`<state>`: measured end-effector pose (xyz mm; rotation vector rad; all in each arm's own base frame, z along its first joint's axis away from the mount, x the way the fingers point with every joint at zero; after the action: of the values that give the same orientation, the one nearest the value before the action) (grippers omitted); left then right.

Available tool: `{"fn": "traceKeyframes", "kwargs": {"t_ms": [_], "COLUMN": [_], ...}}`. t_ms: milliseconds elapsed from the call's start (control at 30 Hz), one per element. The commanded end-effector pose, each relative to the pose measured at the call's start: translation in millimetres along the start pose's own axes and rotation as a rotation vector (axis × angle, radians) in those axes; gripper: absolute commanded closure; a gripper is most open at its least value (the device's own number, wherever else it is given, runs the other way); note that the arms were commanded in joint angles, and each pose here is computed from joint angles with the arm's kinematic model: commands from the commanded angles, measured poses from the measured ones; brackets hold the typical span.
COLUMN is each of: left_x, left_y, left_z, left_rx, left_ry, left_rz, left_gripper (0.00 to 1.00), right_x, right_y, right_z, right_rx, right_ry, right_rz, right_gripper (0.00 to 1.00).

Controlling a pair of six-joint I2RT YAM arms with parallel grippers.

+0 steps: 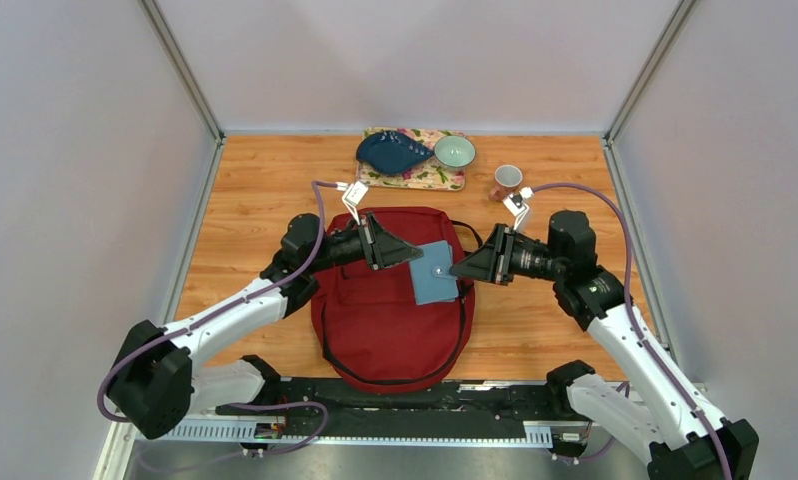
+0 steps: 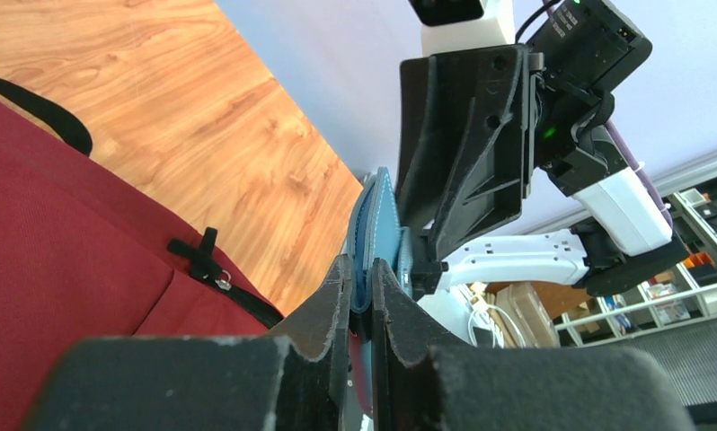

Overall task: Pack the student bag
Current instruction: Pick up the personal item from the center of the board.

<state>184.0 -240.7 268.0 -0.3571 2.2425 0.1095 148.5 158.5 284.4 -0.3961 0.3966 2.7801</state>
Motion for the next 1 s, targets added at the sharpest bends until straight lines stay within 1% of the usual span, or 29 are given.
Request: {"fn": "traceKeyframes", "kwargs": {"t_ms": [0,100,133,300,533,767,867,967], "left_x": [-7,-6,-5,-6,-7,-5,-4,-3], "left_y": [-1,1,2,4,3,-2,-3,-3], "left_z": [-10,-9,-9,-13,-16,-20,-20,-19], "left_rx": [0.050,0.038,0.035,0.044,0.074,0.181,0.198,0.199], "left_ry": [-0.038,-0.040,-0.041,-0.051,-0.044,0.004,0.014,0.020], "left_rz": [-0.029,-0.035,-0.038,-0.025,-0.022,0.014,0.026,0.033], "left_gripper": [0.92,0.98,1.00,1.00,1.00,1.00,1.00,1.00], "right_x": [-1,0,0,3,5,4,4,4], "right_y": [3,5,5,3,-2,-8,-12,-13], "right_z": [4,-1,-3,-13,-13,-11,-9,-5], "right_rx": [-0.012,0.032,0.048,0.068,-0.006,-0.076,-0.103,-0.135], "right_ry": [0.063,0.089,0.093,0.110,0.121,0.091,0.078,0.075], "right_rz": [-0.027,-0.048,-0.057,-0.033,0.038,0.055,0.067,0.075], "right_gripper": [0.53,0.36,0.34,0.30,0.29,0.29,0.31,0.42]}}
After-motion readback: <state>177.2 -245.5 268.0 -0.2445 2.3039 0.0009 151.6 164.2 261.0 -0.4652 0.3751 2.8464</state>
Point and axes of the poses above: each gripper's point midway between its finger pads, its own y axis back along the fingers, its own z axis along the line the jaws close on, x = y × z, the point moved 8 cm from there along y, back along the fingers, and after that the axes turned 10 degrees about -y, right-handed, at the moved point
